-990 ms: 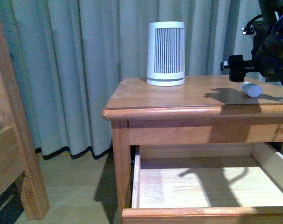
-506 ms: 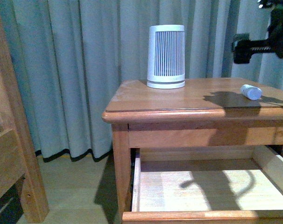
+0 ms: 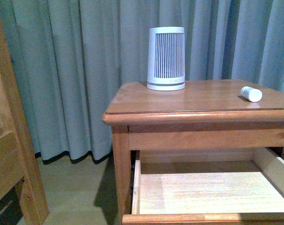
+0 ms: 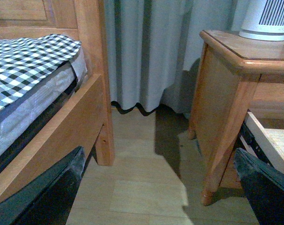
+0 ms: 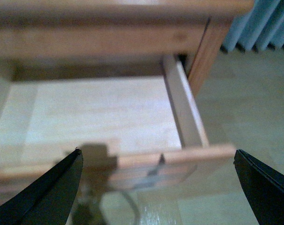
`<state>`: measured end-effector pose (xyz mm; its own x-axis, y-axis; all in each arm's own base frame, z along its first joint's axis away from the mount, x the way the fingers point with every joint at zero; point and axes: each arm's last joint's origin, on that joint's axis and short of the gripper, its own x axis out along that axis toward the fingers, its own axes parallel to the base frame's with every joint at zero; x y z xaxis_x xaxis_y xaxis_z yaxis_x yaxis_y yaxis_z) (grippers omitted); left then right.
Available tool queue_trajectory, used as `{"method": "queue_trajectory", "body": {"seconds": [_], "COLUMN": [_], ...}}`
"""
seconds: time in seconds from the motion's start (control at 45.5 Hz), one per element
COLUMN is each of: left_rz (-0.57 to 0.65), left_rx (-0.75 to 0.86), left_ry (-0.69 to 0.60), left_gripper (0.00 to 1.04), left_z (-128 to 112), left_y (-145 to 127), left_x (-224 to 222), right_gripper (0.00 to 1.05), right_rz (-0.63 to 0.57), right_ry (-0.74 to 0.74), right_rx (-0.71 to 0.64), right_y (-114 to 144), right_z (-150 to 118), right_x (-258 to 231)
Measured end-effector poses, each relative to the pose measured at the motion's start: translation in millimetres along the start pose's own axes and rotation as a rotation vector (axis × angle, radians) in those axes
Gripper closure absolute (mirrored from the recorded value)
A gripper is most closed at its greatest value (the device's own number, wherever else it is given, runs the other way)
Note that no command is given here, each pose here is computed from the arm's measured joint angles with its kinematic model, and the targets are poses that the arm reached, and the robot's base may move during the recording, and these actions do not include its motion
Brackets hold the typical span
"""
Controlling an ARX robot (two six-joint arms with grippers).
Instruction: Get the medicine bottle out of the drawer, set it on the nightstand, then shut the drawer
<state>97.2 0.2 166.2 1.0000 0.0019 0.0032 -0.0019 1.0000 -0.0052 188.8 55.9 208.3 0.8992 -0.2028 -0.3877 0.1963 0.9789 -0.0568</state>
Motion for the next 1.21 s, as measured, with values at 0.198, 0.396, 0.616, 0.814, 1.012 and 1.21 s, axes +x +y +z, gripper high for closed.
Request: {"method": "queue_trajectory", "body": {"seconds": [0.198, 0.396, 0.616, 0.814, 1.012, 1.21], "left_rz": [0.000, 0.000, 0.000, 0.000, 0.000, 0.000], "left_rx": [0.000, 0.000, 0.000, 0.000, 0.000, 0.000], "left_ry": [0.000, 0.000, 0.000, 0.000, 0.000, 0.000], "left_gripper": [0.07, 0.07, 0.07, 0.07, 0.07, 0.07], "left_z": [0, 0, 0, 0, 0, 0], "left_y": [0, 0, 0, 0, 0, 0], "left_x": [0, 0, 0, 0, 0, 0], "right_gripper": [0.07, 0.07, 0.07, 0.07, 0.07, 0.07], "right_rz": [-0.012, -0.029, -0.024, -0.067, -0.105, -0.135], "right_ry": [0.009, 0.044, 0.090, 0.120, 0.031, -0.072], "right_rx": [-0.024, -0.030, -0.021, -0.032, -0.055, -0.077], "right_y": [0, 0, 3, 0, 0, 0], "right_z": [-59, -90, -117, -127, -106, -68], "right_x": [2, 23, 68, 118, 149, 180]}}
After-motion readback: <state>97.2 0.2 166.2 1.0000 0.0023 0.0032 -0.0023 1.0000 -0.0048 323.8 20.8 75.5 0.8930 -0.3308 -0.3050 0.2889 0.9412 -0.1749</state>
